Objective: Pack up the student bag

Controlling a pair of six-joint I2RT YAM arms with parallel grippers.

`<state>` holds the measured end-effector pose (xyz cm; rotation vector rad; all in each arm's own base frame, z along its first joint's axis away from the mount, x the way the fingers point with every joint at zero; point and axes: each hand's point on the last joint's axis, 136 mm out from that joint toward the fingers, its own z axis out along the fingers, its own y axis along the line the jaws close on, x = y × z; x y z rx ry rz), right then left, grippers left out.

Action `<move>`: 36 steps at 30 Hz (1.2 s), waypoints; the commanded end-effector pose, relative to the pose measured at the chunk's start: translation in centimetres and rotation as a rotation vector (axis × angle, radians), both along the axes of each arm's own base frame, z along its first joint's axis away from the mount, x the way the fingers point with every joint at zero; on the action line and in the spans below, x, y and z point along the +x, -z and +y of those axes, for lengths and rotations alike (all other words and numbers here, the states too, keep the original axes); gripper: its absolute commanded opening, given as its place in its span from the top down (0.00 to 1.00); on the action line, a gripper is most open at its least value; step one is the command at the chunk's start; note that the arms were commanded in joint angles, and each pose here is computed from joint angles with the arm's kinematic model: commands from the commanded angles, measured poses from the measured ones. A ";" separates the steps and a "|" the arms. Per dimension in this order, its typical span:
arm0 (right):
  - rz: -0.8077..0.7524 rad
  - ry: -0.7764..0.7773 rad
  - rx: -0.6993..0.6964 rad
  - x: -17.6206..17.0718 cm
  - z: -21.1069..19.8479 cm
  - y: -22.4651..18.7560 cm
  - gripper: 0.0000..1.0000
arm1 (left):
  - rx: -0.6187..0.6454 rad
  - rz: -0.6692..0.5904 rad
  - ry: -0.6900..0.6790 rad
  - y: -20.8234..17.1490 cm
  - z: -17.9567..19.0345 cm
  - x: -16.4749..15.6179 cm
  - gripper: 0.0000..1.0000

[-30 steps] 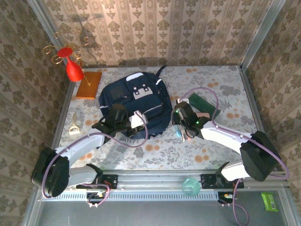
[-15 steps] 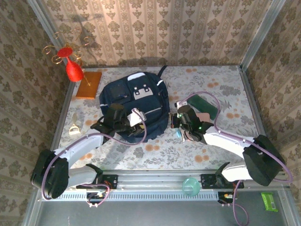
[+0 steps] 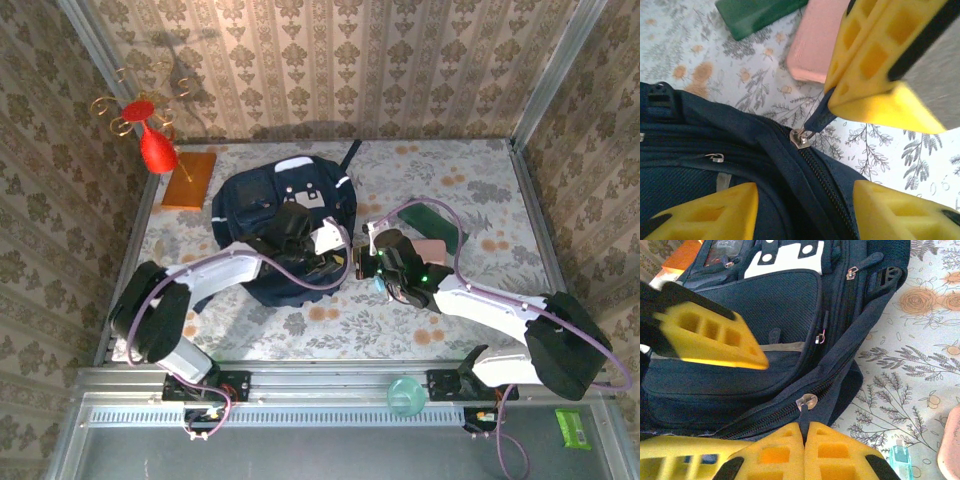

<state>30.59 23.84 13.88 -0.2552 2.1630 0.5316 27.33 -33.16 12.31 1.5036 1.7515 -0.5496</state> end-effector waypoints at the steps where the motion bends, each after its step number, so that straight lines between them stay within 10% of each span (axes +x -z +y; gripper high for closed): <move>1: -0.056 0.002 0.040 0.2 0.3 -1.4 1.00 | 0.056 0.021 0.019 0.9 0.0 -0.1 0.50; 13: -0.068 0.125 -0.048 0.9 -2.3 -0.2 1.00 | 0.123 0.080 0.041 2.8 1.3 -0.9 1.00; 36: -0.093 0.242 -0.157 4.4 -4.5 1.2 1.00 | -0.075 0.050 0.006 -1.4 5.8 -3.8 1.00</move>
